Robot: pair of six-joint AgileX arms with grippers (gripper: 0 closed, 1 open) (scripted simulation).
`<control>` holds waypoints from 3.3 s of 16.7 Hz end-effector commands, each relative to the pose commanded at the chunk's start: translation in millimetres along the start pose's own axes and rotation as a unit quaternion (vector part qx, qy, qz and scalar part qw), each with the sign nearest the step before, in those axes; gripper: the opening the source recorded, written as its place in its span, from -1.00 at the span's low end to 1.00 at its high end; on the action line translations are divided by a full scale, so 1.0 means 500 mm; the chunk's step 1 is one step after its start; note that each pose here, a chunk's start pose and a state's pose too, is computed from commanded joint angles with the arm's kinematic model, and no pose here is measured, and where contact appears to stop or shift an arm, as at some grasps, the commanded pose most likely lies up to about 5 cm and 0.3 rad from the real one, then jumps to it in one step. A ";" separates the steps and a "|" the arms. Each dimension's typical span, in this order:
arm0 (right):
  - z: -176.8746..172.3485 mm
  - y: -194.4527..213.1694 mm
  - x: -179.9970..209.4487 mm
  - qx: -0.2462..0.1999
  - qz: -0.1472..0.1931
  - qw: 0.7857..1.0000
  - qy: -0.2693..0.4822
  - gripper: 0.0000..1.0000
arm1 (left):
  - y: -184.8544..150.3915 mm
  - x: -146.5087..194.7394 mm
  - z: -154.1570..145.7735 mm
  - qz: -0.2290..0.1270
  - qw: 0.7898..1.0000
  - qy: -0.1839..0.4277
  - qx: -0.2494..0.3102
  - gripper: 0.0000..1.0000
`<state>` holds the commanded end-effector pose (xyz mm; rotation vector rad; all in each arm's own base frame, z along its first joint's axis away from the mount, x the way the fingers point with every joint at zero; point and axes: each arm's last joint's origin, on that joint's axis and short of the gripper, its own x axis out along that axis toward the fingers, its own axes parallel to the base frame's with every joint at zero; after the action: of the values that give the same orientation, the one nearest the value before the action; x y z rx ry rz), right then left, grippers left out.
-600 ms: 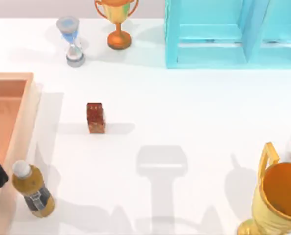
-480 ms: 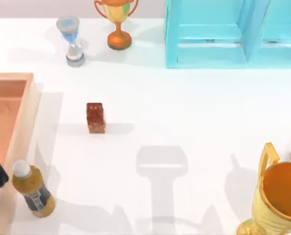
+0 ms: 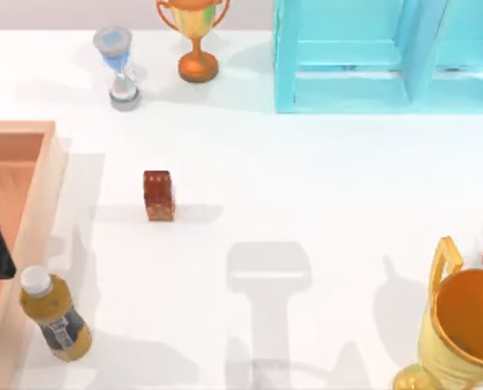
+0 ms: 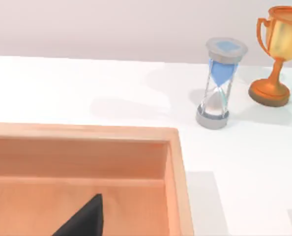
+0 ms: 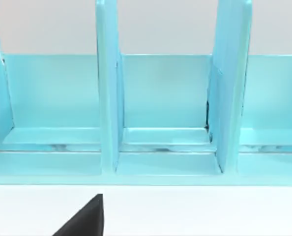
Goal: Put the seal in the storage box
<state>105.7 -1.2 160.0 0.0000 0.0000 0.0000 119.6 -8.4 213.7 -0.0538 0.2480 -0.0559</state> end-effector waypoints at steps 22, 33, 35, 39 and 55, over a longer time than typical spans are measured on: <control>0.000 0.000 0.000 0.000 0.000 1.000 0.000 1.00 | -0.287 0.532 0.149 0.027 0.800 0.600 0.003 1.00; 0.000 0.000 0.000 0.000 0.000 1.000 0.000 1.00 | -0.296 0.557 0.109 0.033 0.787 0.616 0.007 1.00; 0.000 0.000 0.000 0.000 0.000 1.000 0.000 1.00 | -0.296 0.571 0.070 0.033 0.788 0.615 0.008 1.00; 0.000 0.000 0.000 0.000 0.000 1.000 0.000 1.00 | -0.291 0.595 -0.028 0.031 0.791 0.611 0.006 1.00; 0.000 0.000 0.000 0.000 0.000 1.000 0.000 1.00 | -0.288 0.597 -0.060 0.033 0.789 0.614 0.007 -0.51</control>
<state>105.7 -1.2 160.0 0.0000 0.0000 0.0000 394.3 -171.8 120.7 0.0157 1.5706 -0.0157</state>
